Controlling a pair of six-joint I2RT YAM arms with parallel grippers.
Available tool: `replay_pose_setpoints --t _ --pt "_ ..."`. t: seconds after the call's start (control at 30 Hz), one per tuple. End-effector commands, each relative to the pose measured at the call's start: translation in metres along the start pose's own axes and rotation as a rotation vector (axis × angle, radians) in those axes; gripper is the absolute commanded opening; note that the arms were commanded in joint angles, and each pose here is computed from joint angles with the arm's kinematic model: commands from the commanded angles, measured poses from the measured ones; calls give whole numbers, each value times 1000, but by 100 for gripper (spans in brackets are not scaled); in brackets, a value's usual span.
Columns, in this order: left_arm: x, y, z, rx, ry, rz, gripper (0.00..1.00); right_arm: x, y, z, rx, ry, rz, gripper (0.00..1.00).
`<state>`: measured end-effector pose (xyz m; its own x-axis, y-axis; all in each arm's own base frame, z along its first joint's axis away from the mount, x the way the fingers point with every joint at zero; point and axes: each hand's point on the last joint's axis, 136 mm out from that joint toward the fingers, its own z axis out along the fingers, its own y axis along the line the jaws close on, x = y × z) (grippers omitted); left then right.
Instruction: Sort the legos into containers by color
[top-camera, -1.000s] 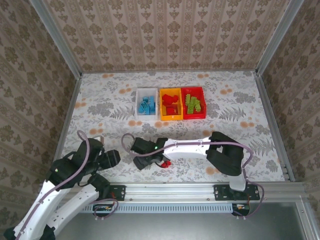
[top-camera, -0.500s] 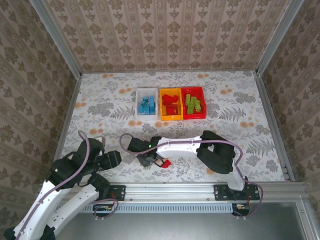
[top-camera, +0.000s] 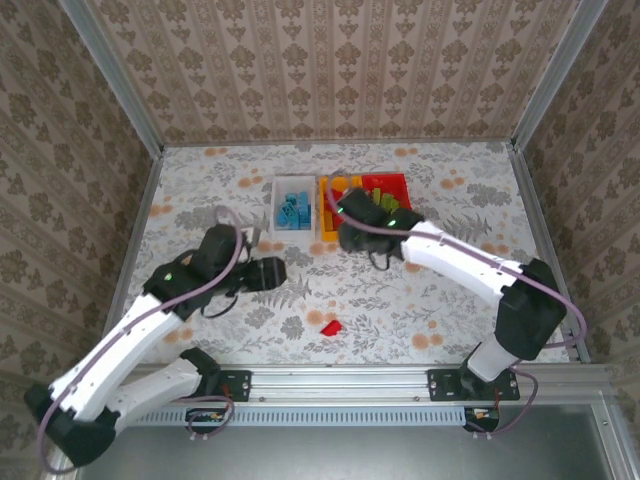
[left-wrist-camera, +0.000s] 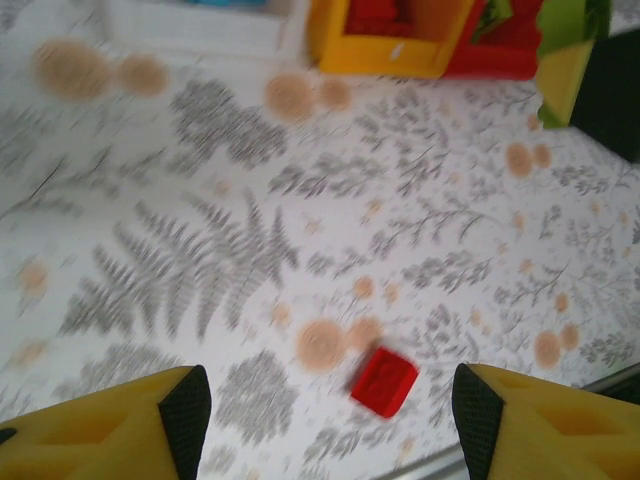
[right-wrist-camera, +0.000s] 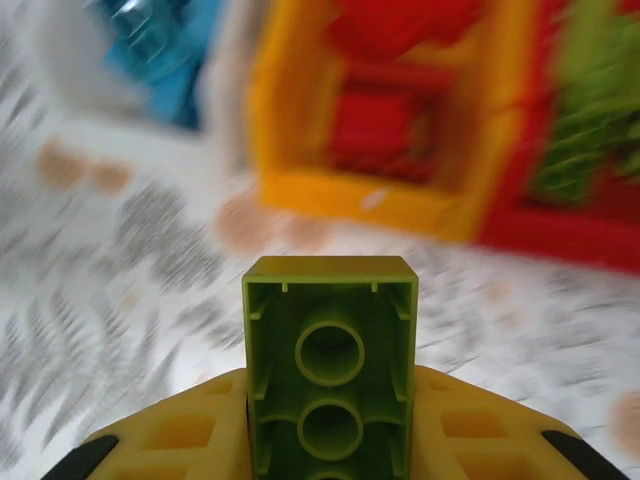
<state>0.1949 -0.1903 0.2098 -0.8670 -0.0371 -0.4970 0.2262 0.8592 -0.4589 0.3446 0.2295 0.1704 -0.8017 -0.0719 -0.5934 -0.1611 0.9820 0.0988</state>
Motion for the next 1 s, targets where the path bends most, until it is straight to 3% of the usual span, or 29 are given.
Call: replay_pose_setpoints --t 0.0,0.17,0.37,0.5,0.7,0.97 --pt "-51 -51 10 116 -113 118 68 -4 -42 23 61 43 12 28" --pt "-80 -94 48 137 -94 227 69 -33 -77 68 65 81 117 28" --pt "-82 -115 87 137 -40 300 69 -43 -104 110 115 148 185 29" --pt "-74 -122 102 131 -3 353 69 -41 -110 125 107 174 209 39" --pt "-45 -116 106 87 85 445 70 -53 -109 104 97 134 204 60" --pt "44 -85 92 69 319 690 75 -60 -86 26 -8 -1 149 65"
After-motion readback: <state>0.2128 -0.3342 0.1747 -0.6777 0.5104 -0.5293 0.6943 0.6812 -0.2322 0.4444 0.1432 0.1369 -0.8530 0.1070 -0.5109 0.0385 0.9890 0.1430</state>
